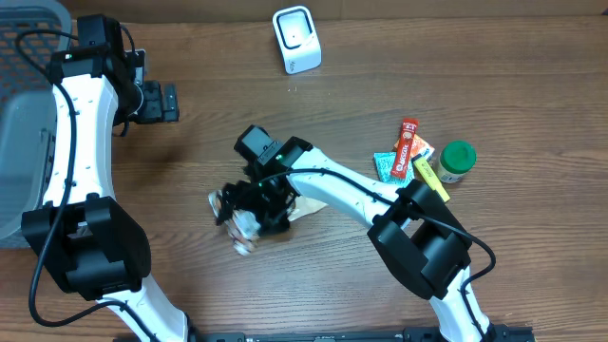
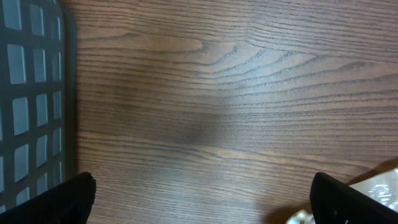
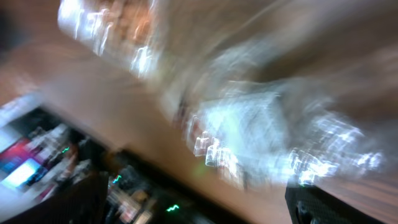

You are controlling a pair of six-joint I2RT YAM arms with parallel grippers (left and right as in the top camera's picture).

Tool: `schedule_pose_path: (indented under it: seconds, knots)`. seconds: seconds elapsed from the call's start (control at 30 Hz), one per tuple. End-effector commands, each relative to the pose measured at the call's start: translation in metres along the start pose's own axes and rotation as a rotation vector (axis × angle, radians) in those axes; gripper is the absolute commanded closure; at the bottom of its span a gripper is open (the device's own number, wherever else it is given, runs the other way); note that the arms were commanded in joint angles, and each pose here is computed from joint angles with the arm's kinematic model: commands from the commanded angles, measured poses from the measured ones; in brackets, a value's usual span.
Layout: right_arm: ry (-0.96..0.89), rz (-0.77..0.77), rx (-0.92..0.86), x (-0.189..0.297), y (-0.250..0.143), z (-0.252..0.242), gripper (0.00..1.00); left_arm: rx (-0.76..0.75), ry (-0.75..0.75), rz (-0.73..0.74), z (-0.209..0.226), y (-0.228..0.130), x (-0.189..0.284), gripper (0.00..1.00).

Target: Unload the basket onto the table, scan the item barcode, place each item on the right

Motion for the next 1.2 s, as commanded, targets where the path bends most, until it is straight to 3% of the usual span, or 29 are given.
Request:
schedule_pose_path:
  seconds: [0.0,0.1,0.33,0.57,0.67,0.87,1.17]
  knots:
    - [0.185,0.127,0.047,0.018,-0.011,0.027,0.12,-0.018,-0.002,-0.020,-0.001,0.003,0.006,0.00]
    - [0.254,0.142,0.102,0.026,-0.010,0.040,0.29,-0.018,-0.002,-0.020,-0.001,0.003,0.006,0.00]
    - [0.215,-0.050,0.305,0.062,0.007,0.049,0.30,-0.018,-0.002,-0.020,-0.001,0.003,0.006,0.00]
    - [-0.253,-0.431,0.217,0.106,0.051,-0.014,0.26,-0.018,-0.002,-0.021,-0.001,0.003,0.006,0.00]
    - [-0.304,-0.448,0.177,0.114,0.055,-0.027,0.12,-0.018,-0.002,-0.020,-0.001,0.003,0.006,0.00]
    - [-0.321,-0.450,0.220,0.124,0.065,-0.037,0.22,-0.018,-0.002,-0.020,-0.001,0.003,0.006,0.00]
    - [-0.410,-0.410,0.262,0.096,0.060,-0.061,0.21,-0.018,-0.002,-0.020,-0.001,0.003,0.006,0.00]
Point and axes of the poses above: each gripper's point midway between its finger pads, its own x axis back along the fingers, its own z axis along the line the jaws close on, y = z × x, the point moved 6 cm from there along x, back along the fingers, and after that the axes turned 5 degrees about -x, right-handed, at the moved point
